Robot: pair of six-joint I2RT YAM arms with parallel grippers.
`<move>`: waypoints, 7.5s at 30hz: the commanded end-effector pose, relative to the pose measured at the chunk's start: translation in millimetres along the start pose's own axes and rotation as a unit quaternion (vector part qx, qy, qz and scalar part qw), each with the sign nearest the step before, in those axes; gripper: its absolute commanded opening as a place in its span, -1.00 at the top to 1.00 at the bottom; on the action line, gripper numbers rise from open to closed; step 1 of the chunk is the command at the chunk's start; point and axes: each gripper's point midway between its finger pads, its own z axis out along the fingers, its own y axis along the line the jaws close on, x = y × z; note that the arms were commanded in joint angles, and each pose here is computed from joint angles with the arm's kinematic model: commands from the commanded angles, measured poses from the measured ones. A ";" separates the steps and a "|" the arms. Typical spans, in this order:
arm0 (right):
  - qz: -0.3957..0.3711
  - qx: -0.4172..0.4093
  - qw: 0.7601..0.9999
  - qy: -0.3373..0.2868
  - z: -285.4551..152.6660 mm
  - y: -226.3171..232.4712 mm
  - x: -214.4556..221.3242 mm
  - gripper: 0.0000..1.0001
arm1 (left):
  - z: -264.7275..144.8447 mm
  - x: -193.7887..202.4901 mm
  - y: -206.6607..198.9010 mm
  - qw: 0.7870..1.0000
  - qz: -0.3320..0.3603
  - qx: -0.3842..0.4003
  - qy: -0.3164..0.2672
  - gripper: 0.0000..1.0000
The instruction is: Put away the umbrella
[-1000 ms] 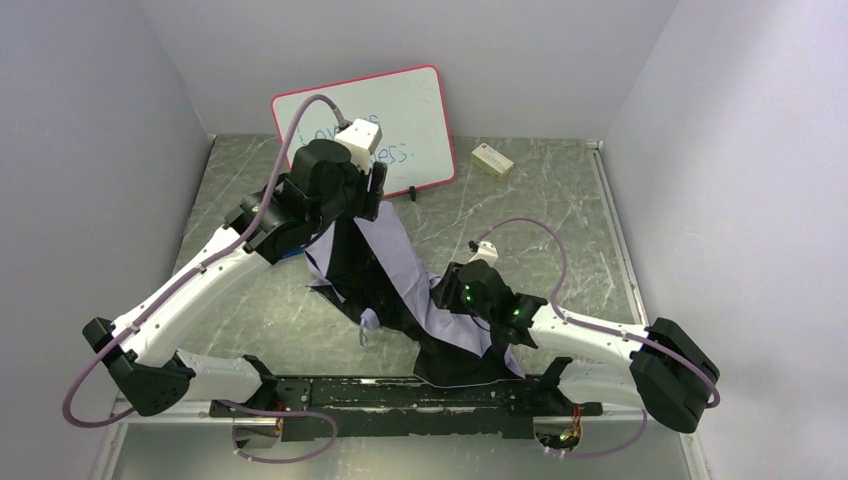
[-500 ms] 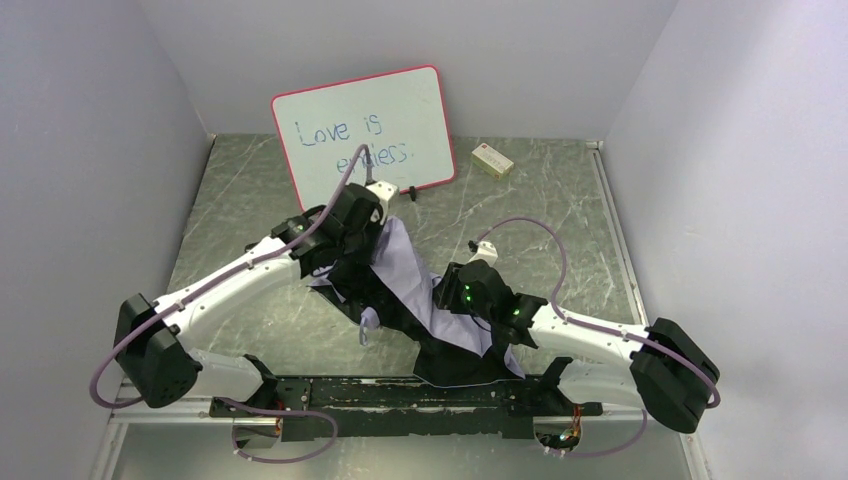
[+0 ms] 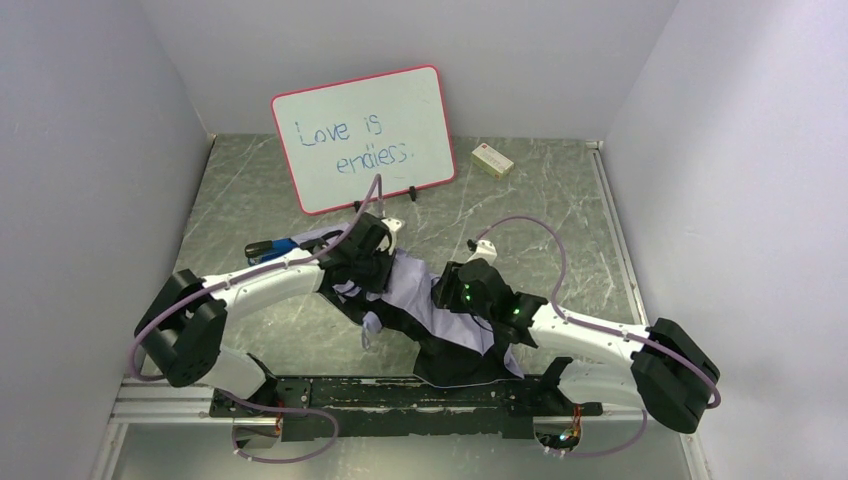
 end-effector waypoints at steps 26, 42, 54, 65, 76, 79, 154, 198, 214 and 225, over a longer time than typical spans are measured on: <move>0.023 0.343 0.936 -0.079 -113.9 -87.2 -76.1 -0.19 | -96.4 -108.9 82.9 0.984 -0.016 -0.131 -0.121 -0.37; 0.116 0.444 0.888 -0.030 -99.4 -163.8 -24.5 0.53 | -33.0 -76.6 163.2 0.963 0.001 -0.270 0.019 0.62; 0.172 0.553 0.815 0.016 -125.4 -187.6 18.6 0.65 | -6.8 -52.0 170.9 0.959 0.007 -0.275 0.066 0.91; 0.182 0.474 0.859 0.068 -94.6 -171.2 38.2 0.70 | 20.1 -14.7 163.1 0.963 0.013 -0.232 0.137 0.90; 0.210 0.312 0.922 0.092 -59.8 -130.8 48.0 0.86 | 36.2 19.3 95.3 0.981 0.023 -0.106 0.162 0.91; 0.216 0.270 0.934 0.095 -51.1 -118.3 47.4 0.95 | 42.4 27.3 61.2 0.984 0.041 -0.066 0.160 0.90; 0.137 0.211 0.952 0.173 -58.1 -94.0 70.4 0.38 | 0.5 -1.5 -98.4 0.996 0.044 0.078 0.026 -0.94; 0.190 0.119 0.969 -0.099 -96.6 -78.5 -20.9 0.19 | 45.6 -7.1 -90.0 0.884 0.458 0.072 0.059 0.13; -0.044 0.147 0.983 -0.103 -95.9 -68.3 -60.3 -0.24 | 43.0 -14.0 -24.8 0.827 0.560 -0.016 0.051 0.43; -0.160 -0.018 0.970 -0.184 -98.8 -16.1 -84.4 -0.17 | 32.5 -30.1 9.8 0.859 0.509 0.051 0.036 0.70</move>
